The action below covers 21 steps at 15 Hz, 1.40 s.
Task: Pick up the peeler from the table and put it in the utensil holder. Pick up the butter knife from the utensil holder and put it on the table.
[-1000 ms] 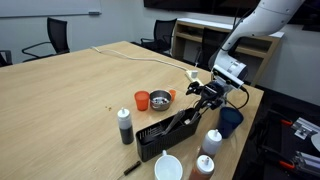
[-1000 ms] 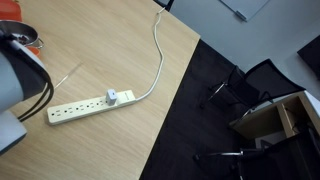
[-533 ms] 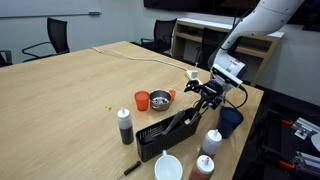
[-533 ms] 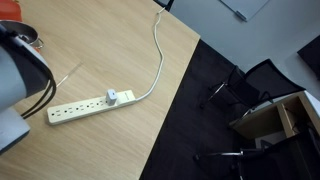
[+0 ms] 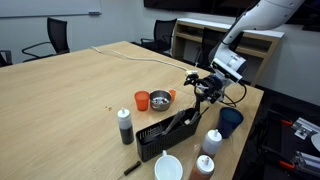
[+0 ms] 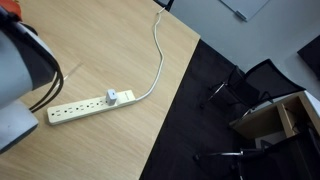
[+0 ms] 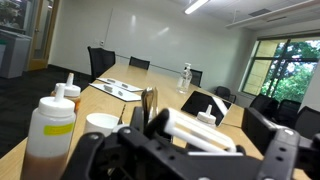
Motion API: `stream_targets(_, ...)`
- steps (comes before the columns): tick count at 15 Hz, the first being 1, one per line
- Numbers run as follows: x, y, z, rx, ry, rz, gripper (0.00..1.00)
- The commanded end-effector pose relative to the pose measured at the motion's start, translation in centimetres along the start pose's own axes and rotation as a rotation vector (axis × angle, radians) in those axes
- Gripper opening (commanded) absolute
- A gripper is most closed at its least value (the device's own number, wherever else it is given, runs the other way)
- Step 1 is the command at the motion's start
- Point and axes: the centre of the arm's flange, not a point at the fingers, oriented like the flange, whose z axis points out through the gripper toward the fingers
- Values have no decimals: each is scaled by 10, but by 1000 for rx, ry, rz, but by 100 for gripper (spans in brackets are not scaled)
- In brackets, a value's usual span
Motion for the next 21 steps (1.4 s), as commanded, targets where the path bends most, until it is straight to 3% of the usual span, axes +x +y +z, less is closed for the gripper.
stream_targets(1,-19,-9,2,-19,24,-7,100)
stream_targets(13,-24,-11,0,-25,37,-8,100)
stream_targets(21,-73,-38,14,-274,261,-147,100)
